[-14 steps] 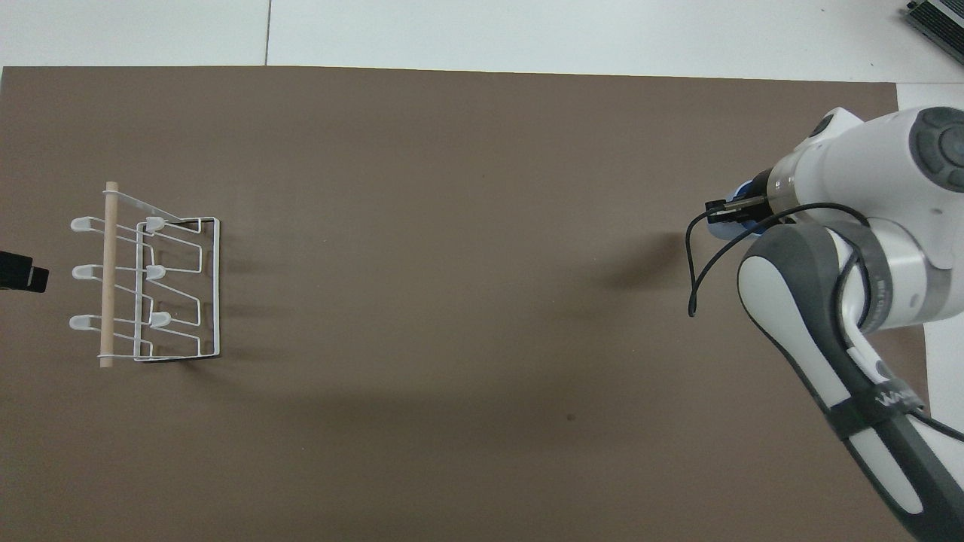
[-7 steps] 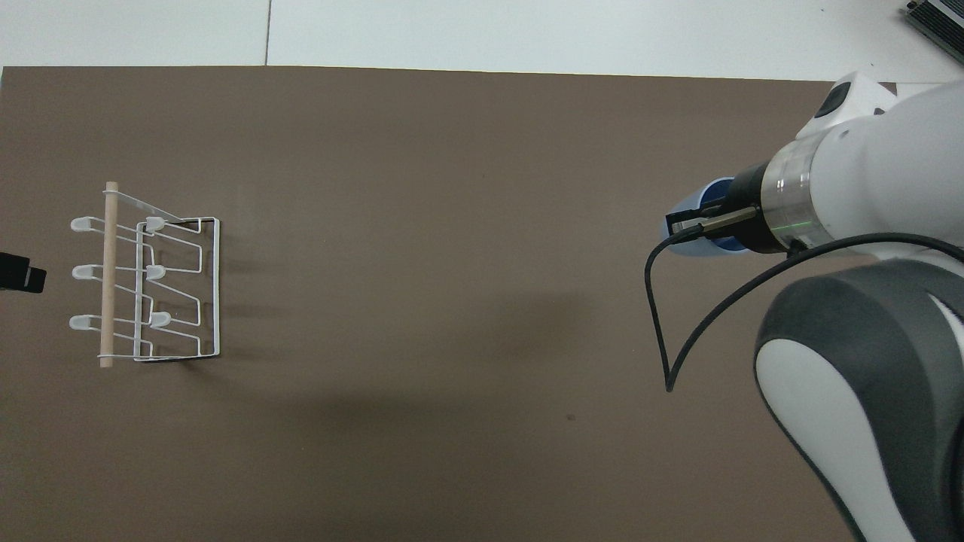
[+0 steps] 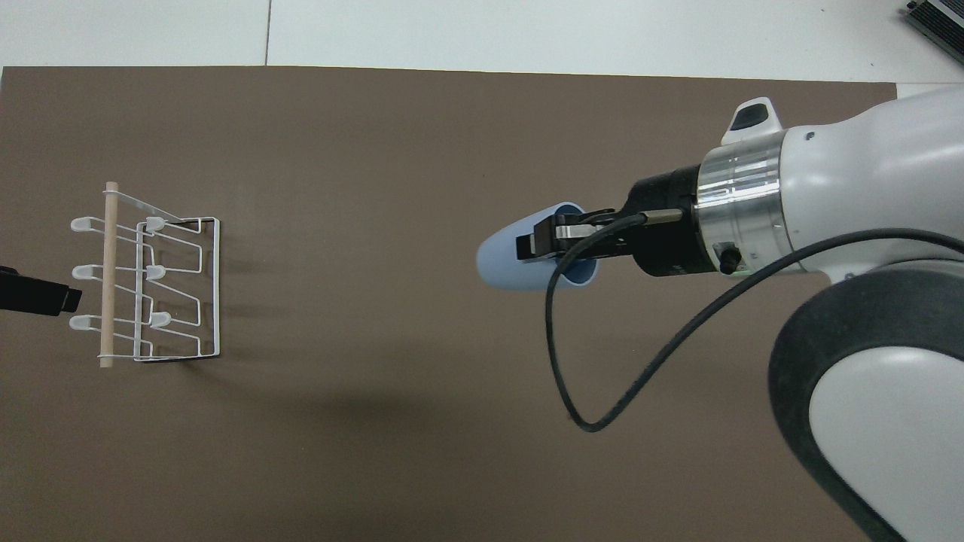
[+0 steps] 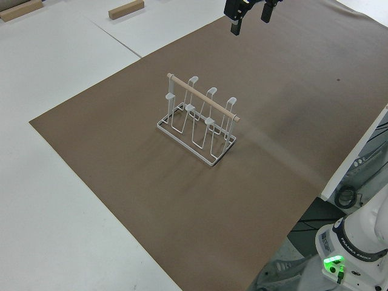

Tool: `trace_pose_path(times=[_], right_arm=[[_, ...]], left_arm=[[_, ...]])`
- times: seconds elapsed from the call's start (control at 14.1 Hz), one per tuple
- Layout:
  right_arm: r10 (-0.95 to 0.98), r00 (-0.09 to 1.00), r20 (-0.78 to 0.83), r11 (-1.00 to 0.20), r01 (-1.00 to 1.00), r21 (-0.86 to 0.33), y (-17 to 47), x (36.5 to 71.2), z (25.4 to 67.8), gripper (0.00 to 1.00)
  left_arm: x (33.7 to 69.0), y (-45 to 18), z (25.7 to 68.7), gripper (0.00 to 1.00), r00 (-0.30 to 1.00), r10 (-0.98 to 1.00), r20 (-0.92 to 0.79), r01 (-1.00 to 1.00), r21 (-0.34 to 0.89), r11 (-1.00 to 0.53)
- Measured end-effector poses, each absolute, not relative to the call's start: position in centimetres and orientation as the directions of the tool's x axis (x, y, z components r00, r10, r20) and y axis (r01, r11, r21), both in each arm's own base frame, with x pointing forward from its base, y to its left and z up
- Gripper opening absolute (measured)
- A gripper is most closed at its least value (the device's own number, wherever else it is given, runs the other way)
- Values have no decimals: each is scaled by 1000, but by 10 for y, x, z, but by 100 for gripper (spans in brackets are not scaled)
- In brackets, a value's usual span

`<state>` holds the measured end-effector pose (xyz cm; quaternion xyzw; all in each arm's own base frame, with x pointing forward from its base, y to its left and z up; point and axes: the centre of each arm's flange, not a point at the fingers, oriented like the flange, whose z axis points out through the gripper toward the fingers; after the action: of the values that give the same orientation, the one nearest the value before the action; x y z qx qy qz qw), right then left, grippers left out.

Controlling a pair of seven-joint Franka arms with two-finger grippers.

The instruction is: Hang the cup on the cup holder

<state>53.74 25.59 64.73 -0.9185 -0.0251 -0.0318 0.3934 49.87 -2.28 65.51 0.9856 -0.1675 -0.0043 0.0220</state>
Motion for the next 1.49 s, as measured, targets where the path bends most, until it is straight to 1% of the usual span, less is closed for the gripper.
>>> trace_pose_path(times=[0.14, 0.28, 0.35, 0.5, 0.78, 0.92, 1.13, 1.27, 1.49], right_arm=[[-75, 997, 17, -582, -30, -813, 297, 526, 655, 6], [-152, 986, -65, -463, -129, -877, 334, 514, 654, 6], [-180, 978, -109, -412, -175, -894, 349, 507, 648, 6], [-230, 951, -205, -322, -273, -906, 374, 497, 632, 6], [-294, 882, -369, -168, -428, -888, 408, 484, 608, 6], [-296, 866, -404, -144, -458, -877, 416, 480, 602, 6], [-299, 858, -418, -138, -472, -871, 416, 481, 600, 6], [-301, 856, -421, -137, -476, -869, 415, 483, 599, 6], [-306, 854, -421, -132, -476, -869, 413, 485, 600, 6]], left_arm=[[495, -34, 650, 100, 880, -475, 19, -475, 59, -878], [491, -58, 649, 100, 774, -633, 32, -633, 60, -772], [488, -72, 649, 100, 700, -713, 41, -714, 62, -697], [484, -95, 650, 100, 509, -857, 77, -860, 72, -504], [477, -122, 652, 100, 181, -977, 116, -983, 53, -176], [474, -136, 653, 100, 42, -991, 124, -999, 33, -39], [472, -145, 654, 100, -81, -983, 163, -996, 18, 85], [471, -148, 656, 100, -124, -972, 197, -992, 12, 129], [473, -148, 660, 100, -126, -962, 244, -992, -7, 128]])
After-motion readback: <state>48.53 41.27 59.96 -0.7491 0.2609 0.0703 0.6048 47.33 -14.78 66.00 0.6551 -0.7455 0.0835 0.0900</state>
